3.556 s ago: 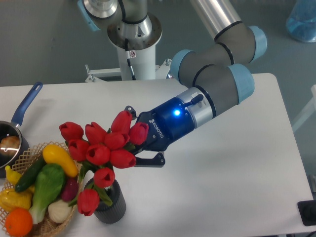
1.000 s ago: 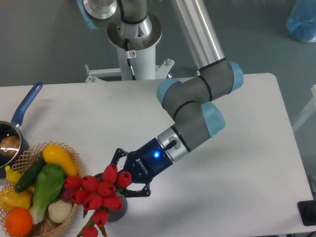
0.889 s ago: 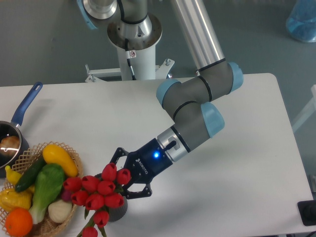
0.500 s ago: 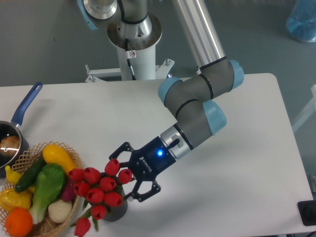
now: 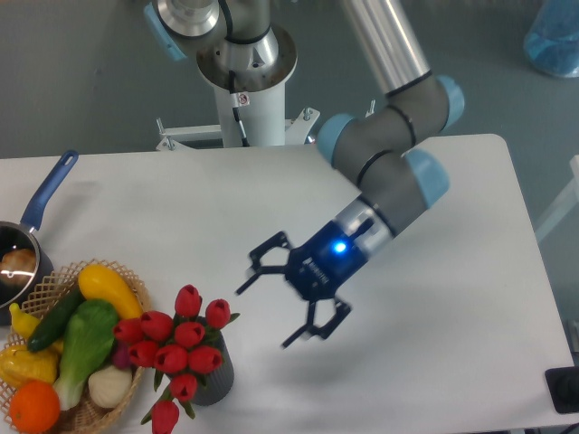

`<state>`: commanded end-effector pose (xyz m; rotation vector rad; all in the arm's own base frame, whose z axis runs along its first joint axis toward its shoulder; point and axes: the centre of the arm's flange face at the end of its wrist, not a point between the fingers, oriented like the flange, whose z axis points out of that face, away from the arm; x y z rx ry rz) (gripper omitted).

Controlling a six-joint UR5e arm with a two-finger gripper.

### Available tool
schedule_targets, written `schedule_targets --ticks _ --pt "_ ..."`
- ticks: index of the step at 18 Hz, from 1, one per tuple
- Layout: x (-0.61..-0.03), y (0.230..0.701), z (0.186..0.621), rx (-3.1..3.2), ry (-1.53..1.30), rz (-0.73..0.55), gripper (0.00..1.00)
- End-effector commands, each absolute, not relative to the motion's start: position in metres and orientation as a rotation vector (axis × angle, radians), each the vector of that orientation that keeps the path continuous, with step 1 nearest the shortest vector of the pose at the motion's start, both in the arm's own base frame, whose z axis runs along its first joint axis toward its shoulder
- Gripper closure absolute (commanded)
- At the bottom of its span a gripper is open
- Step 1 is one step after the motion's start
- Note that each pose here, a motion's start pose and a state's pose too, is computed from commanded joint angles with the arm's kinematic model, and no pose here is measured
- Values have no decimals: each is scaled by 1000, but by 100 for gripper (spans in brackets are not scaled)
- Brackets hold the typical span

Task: Insert the flowers into the vase
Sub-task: 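Open the gripper and lift away from the tulips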

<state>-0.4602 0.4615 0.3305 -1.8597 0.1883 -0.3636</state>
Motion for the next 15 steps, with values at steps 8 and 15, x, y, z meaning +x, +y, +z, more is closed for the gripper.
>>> schedule_targets --ticks 8,15 --pt "-499 412 352 -2513 310 218 0" --pt "-504 392 328 -2764 320 323 0"
